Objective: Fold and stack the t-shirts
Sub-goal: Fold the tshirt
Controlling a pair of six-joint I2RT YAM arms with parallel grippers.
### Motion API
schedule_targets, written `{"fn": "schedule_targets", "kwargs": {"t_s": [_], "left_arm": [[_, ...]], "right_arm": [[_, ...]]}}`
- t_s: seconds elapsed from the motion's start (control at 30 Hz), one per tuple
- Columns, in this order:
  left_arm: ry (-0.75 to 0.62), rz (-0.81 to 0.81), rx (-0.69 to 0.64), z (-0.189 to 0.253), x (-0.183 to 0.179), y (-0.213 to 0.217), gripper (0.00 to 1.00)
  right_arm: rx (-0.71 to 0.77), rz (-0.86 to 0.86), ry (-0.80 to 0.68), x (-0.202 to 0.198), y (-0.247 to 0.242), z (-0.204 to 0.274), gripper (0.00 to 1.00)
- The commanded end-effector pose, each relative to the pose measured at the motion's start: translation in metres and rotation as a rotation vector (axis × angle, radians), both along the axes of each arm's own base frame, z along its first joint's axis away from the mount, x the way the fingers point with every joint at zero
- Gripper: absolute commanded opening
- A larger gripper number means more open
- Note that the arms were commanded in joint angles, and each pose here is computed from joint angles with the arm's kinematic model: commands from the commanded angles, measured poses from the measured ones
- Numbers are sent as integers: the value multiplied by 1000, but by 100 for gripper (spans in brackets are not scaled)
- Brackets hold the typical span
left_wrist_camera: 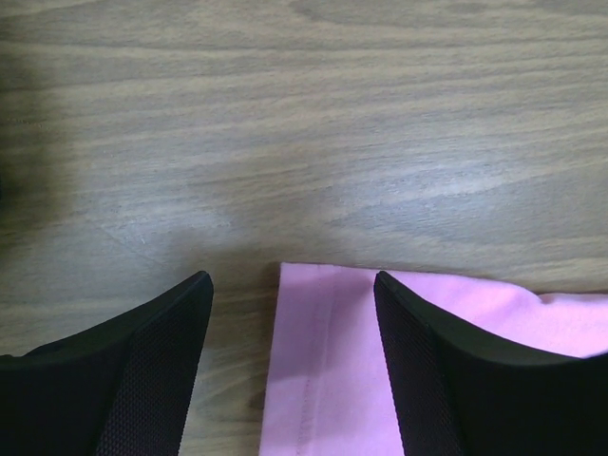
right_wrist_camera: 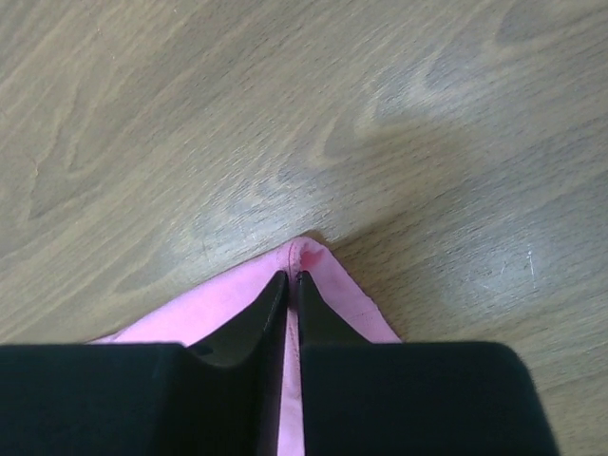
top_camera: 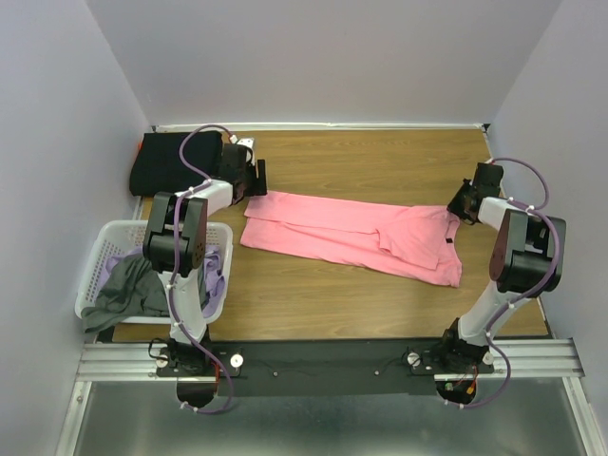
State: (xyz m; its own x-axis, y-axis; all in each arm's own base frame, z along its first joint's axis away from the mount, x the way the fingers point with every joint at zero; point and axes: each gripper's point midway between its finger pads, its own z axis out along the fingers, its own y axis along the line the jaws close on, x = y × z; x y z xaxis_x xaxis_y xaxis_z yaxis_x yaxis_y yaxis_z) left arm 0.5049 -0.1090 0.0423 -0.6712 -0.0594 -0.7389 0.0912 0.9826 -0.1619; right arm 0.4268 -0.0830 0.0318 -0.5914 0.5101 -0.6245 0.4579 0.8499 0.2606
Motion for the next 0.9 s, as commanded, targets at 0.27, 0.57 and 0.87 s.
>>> {"fn": "schedule_targets", "kwargs": {"t_s": [0.27, 0.57, 0.87], "left_arm": [[59, -8, 45, -8, -12, -1, 69], [52, 1, 65, -7, -7, 0, 37], [42, -13, 61, -7, -9, -2, 0]], "right_arm": [[1, -3, -11, 5, -8, 0, 4], [4, -4, -6, 5, -9, -3, 2], [1, -22, -2, 4, -14, -5, 2]]}}
